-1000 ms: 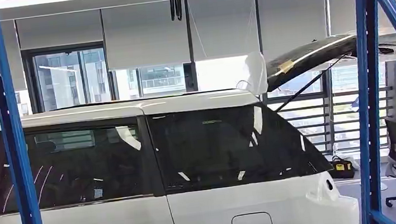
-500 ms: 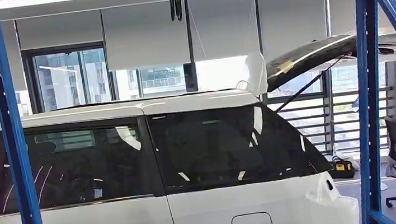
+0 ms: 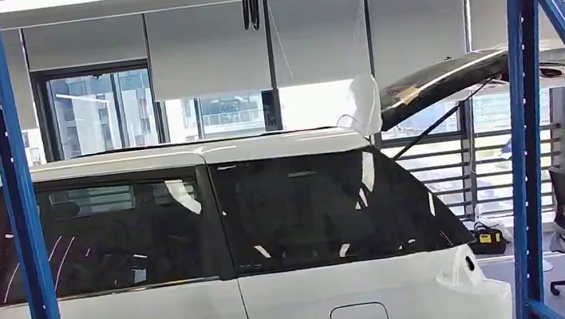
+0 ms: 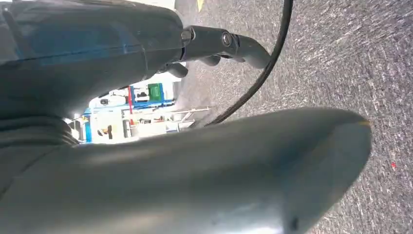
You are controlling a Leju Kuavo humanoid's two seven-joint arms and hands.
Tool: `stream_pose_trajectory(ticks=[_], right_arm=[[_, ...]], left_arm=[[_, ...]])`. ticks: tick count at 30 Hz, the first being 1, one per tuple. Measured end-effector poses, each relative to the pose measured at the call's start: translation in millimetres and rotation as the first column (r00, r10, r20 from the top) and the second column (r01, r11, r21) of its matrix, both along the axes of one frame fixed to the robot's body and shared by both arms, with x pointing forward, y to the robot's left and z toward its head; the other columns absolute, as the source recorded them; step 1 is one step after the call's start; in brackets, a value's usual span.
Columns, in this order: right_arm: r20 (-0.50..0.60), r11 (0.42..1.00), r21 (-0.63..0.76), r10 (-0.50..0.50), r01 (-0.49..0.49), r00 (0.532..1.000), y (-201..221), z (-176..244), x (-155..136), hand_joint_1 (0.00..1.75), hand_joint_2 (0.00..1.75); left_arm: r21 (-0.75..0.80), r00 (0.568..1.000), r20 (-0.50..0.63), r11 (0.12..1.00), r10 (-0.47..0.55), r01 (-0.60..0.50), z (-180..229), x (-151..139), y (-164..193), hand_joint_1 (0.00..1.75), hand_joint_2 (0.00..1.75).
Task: Take the parts from the cabinet and place them on the table.
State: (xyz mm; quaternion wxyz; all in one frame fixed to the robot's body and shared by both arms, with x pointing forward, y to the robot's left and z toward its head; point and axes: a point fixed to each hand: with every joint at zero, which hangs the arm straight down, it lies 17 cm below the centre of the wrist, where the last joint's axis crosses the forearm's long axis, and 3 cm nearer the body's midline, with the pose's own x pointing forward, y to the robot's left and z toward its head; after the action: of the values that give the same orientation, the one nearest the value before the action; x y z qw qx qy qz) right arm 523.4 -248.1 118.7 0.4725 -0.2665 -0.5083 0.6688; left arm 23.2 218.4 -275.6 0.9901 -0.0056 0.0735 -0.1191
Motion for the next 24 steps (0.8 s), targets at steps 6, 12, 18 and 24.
stream_pose_trajectory(ticks=[6,12,18,24], right_arm=[[-0.001,1.0,0.006,0.03,-0.03,1.0,11,-5,-11,0.0,0.0],[-0.002,0.999,0.01,0.041,-0.041,0.999,14,-6,-14,0.0,0.0],[0.01,0.998,0.052,0.03,-0.031,0.999,16,-4,-16,0.0,0.0],[0.033,0.997,0.073,0.012,-0.014,0.999,9,-4,-15,0.0,1.75]], left_arm=[[0.0,1.0,-0.001,1.0,0.004,-0.004,0,0,0,0.0,0.0],[0.0,1.0,-0.001,1.0,0.006,-0.006,0,0,0,0.0,0.0],[-0.002,1.0,0.009,1.0,0.006,-0.006,0,2,-1,0.0,0.0],[-0.004,1.0,0.013,1.0,0.003,-0.003,0,2,-1,0.0,0.0]])
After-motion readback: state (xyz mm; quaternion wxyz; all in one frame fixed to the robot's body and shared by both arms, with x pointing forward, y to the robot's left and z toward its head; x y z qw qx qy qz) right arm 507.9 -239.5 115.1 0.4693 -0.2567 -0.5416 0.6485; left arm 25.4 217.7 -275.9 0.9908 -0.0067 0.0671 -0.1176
